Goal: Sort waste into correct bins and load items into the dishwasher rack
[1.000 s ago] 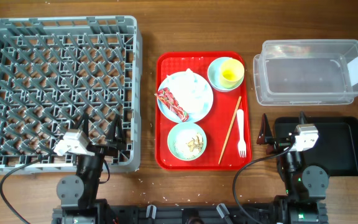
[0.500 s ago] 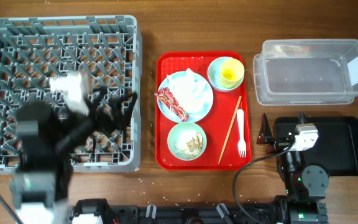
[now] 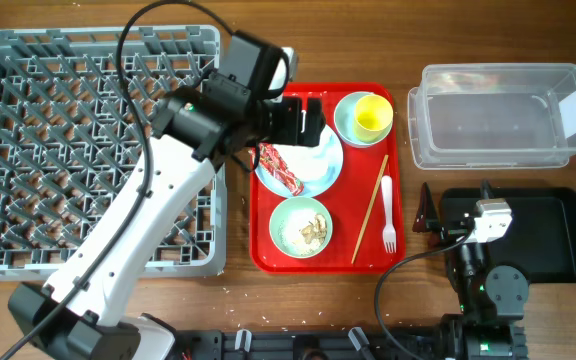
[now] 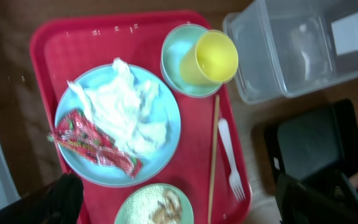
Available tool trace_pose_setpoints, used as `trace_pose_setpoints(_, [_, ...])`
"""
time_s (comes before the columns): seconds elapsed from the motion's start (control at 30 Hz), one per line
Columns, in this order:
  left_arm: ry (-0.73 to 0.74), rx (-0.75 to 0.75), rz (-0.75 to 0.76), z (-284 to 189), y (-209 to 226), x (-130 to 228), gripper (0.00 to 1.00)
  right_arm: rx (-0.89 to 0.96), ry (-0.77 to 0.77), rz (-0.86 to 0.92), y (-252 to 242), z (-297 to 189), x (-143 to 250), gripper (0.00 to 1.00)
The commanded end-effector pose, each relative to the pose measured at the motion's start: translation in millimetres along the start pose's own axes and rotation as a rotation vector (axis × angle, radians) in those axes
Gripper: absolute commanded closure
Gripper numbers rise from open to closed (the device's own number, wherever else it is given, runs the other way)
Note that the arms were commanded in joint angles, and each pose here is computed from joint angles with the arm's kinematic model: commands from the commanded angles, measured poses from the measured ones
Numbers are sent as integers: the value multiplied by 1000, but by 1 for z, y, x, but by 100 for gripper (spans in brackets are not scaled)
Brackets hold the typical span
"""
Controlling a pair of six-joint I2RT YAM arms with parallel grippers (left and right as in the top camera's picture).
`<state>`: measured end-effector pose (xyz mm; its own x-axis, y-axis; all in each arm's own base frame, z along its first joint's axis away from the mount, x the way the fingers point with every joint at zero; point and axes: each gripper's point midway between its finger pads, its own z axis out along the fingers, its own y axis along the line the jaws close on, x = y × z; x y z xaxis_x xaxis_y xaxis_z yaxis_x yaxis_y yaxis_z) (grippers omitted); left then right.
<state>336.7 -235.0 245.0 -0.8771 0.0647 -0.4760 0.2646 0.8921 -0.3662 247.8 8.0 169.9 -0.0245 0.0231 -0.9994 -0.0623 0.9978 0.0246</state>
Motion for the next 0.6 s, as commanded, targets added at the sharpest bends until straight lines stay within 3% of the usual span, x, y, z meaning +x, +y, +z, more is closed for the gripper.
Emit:
trace_pose_setpoints(0.0, [-49,-55,9,14,0,-14,0,10,-8,9,-2,0,-2,0])
trace_pose_setpoints(0.17, [17,-53,7,36,0,-4,0,10,-9,9,-2,0,-2,0])
trace_pose_setpoints(0.23, [-39,-102,-13,18,17,-16,0,10,-8,9,-2,0,-2,0])
trace_pose_setpoints(0.43, [-164,-268,-345,-62,128,-33,0,10,-8,10,-2,0,-2,0])
trace_pose_setpoints(0.47, [-155,-312,-515,-80,170,-23,0,10,-8,10,-2,0,-2,0])
trace_pose_setpoints(0.57, [-115,-265,-629,-88,191,-12,0,10,-8,10,-2,0,-2,0])
